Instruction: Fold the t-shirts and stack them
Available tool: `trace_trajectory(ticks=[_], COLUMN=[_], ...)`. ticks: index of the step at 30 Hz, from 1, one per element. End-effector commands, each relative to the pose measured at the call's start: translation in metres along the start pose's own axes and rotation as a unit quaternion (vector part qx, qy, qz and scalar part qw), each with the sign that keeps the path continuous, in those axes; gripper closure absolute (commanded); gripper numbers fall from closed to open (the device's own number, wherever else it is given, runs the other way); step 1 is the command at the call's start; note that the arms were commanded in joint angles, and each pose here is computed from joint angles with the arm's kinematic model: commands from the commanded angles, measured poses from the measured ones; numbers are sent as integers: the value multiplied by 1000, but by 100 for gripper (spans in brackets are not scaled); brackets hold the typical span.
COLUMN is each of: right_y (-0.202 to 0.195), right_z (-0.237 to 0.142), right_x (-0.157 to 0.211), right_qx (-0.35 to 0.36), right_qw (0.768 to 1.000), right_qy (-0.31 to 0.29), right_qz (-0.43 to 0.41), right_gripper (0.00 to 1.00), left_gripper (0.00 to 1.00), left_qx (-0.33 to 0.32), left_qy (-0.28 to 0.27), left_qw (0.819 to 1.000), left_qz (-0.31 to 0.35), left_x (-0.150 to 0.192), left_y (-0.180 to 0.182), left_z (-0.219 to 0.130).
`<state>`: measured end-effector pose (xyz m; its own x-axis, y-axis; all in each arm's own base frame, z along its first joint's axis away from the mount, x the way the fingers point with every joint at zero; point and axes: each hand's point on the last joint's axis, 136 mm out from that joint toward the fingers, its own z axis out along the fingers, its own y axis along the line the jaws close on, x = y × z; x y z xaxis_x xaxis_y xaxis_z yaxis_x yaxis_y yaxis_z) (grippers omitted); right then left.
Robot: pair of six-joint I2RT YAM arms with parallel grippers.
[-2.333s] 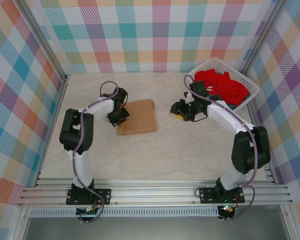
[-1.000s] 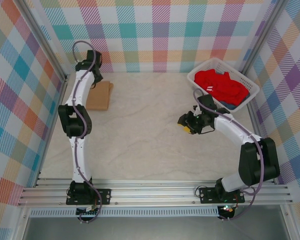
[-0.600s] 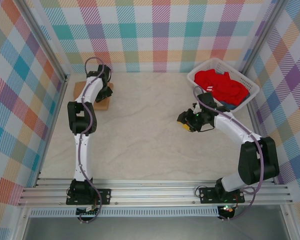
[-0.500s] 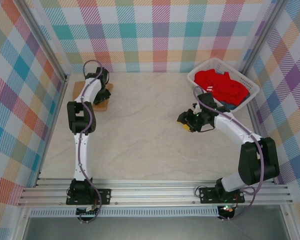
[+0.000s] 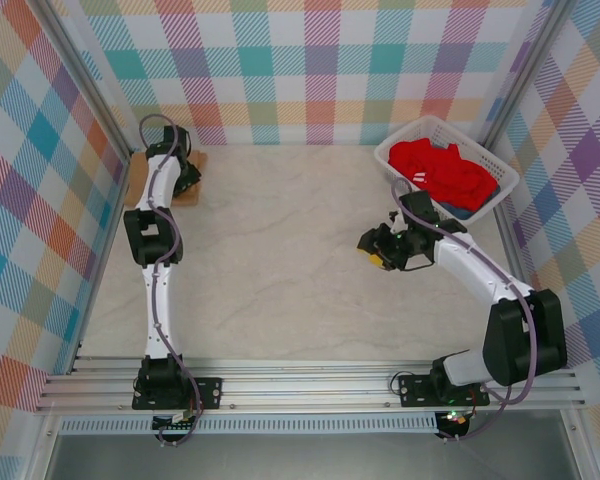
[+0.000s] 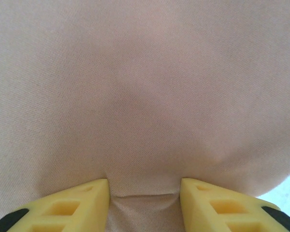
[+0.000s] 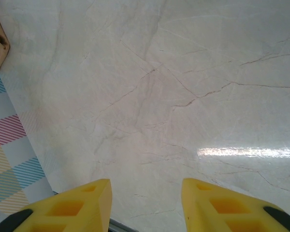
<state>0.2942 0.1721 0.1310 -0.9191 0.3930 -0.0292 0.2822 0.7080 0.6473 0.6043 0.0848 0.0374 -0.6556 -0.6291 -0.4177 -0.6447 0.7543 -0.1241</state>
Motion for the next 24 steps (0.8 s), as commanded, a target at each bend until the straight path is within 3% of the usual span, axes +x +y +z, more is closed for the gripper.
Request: trace_trajectory(ticks=[1,6,8,12,13,14,19,24], right_y=[-7,-5,-2,7,13,19,44,24], right_z=[-5,-6,-7,-21,-28,-34,-85,-135], right_x=[8,6,1,-20,-28,-34,-65,-81], right_qx=[8,8,10,22,21,19,22,116], right_qw=[1000,1000,1000,997,995,993,967,934], right_qy=[4,1,-7,-60,-79,-96,-223,-317], right_qz=[11,6,-3,-36,-51,-63,-124,-118], right_gripper=[58,57,56,49,45,2,0,0], left_gripper=[57,54,50,42,22,1,0,0], left_qx=[34,51,72,111,128,143,218,193], left_qy=[21,18,-1,-64,-76,-85,-158,-224], left_qw=[999,998,997,992,989,986,963,953], left_qz=[18,11,7,-4,-2,0,-31,-62], left_x=[9,4,-6,-29,-31,-31,-18,31], left_y=[-8,-17,-32,-63,-71,-76,-64,14], left_z=[25,6,-21,-112,-139,-160,-258,-299])
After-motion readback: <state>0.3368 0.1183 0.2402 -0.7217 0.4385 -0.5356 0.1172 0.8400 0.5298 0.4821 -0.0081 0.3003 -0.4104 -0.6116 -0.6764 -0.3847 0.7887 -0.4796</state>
